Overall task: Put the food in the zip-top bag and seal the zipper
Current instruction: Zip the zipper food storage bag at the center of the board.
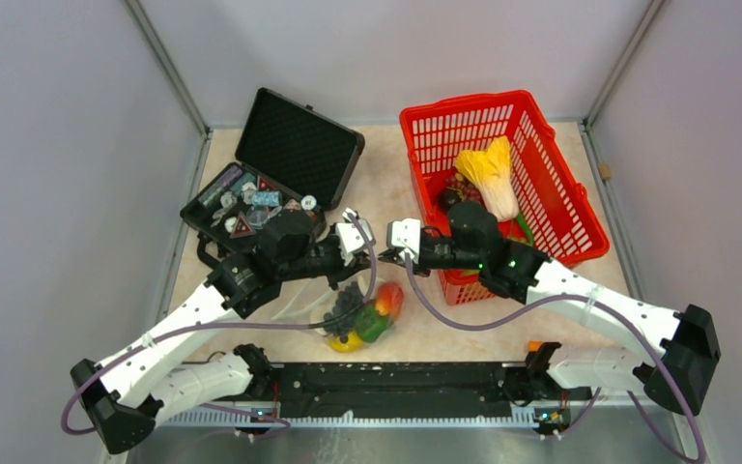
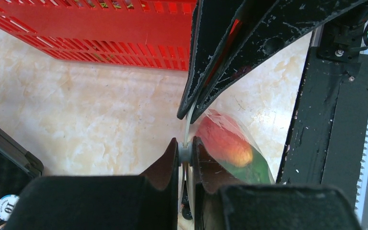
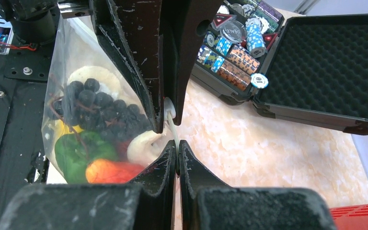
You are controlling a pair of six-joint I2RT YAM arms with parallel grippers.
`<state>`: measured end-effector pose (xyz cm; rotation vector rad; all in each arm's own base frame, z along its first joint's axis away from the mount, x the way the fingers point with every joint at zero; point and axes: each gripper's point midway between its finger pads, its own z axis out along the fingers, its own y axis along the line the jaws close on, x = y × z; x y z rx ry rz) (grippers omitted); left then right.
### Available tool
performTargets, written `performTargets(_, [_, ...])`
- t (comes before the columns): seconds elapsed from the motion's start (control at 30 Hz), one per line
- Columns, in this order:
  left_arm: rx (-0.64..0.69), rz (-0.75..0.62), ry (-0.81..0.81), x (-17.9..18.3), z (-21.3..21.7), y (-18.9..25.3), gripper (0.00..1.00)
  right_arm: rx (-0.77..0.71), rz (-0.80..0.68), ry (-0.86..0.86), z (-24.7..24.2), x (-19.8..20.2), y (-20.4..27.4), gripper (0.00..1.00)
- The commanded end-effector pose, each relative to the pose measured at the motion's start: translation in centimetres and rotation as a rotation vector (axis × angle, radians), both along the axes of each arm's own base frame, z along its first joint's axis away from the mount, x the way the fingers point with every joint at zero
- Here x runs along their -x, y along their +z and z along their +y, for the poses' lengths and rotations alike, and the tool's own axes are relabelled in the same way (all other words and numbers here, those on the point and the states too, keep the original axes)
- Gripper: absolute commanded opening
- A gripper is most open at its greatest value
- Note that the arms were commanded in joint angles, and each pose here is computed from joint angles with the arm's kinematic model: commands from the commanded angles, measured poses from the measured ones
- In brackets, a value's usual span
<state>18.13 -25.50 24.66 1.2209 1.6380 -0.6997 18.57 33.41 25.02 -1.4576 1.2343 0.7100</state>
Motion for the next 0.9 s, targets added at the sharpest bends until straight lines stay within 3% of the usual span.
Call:
performTargets(0.0, [-0.004, -0.067, 0.039, -0.3, 1.3, 1.8, 0.00, -0.062, -0.060, -0.050, -0.8, -0.9, 2.6, 0.00])
performTargets(0.63, [-0.067, -0.051, 0.118, 0.3, 3.9, 0.7, 0.00, -0.061, -0.044, -0.102, -1.8, -1.6, 1.7, 0.00])
performTargets(0.87, [-0.009, -0.061, 0.074, 0.5, 2.8, 2.0, 0.00, -0.083, -0.039, -0.079, -1.5, -1.3, 2.0, 0.00])
